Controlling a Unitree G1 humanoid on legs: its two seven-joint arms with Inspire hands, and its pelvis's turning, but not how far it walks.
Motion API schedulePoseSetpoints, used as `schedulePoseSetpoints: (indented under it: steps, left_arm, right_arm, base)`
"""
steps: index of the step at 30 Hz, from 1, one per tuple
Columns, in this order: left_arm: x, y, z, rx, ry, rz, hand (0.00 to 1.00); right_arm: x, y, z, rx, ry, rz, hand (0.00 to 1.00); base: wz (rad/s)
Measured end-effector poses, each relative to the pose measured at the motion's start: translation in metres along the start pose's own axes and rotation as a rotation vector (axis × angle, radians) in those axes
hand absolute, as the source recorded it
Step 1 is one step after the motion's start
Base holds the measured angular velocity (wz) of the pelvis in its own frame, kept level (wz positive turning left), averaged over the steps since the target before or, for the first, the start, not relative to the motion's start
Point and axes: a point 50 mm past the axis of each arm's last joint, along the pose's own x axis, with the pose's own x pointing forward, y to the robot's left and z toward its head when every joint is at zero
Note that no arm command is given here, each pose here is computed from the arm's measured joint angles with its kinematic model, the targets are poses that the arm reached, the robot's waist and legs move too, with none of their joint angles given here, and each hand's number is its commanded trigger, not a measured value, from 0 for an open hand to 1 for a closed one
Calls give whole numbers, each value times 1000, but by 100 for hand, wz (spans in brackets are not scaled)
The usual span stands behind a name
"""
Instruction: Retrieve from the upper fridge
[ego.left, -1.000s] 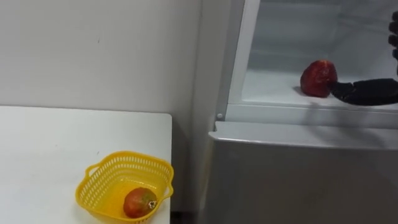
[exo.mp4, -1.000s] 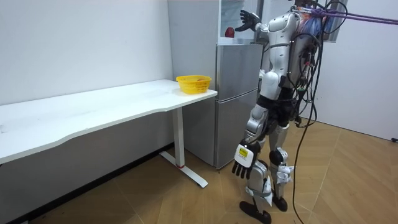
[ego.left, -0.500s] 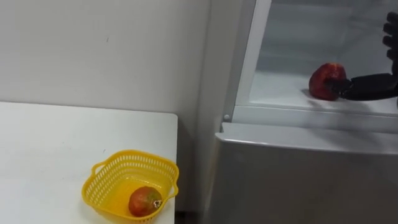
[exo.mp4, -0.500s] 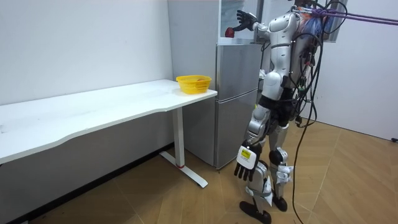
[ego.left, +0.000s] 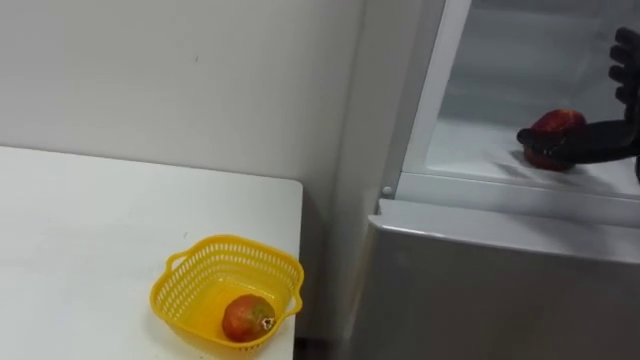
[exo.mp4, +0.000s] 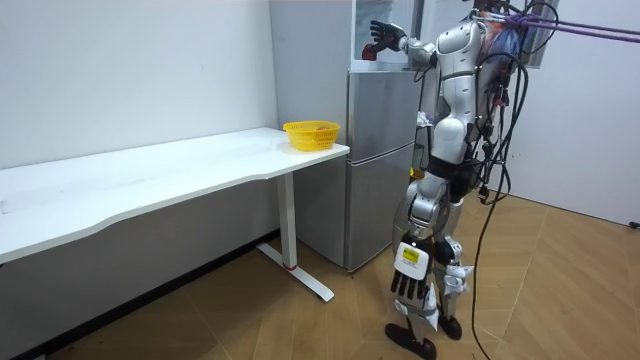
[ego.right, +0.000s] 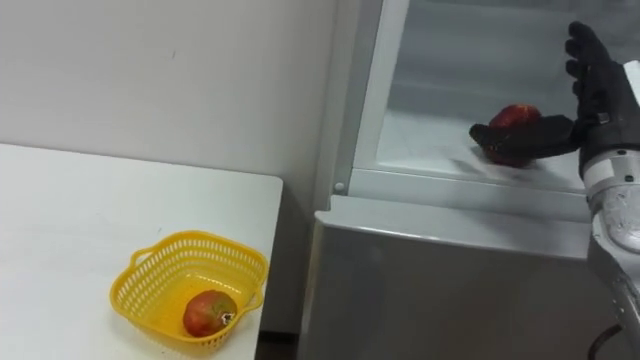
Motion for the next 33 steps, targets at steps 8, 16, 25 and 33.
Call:
schedulePoseSetpoints:
  steps: [8,16,25,33]
  left_arm:
    - [0,0,2,-1,4,-3,0]
    - [0,-1,3,-2,13,-19,0]
    - [0,-1,2,-1,17,-21,0]
    - [0,-2,2,-2,20,-27,0]
  right_arm:
    - [0,1,-12,-36,56,11,0]
    - [0,2,-19,-41,91,47,0]
    - [0,0,-36,-19,172,90,0]
    - [-1,1,-42,7,204,132,0]
  base:
    - [0]
    - [0]
    - [0]
    - [0]
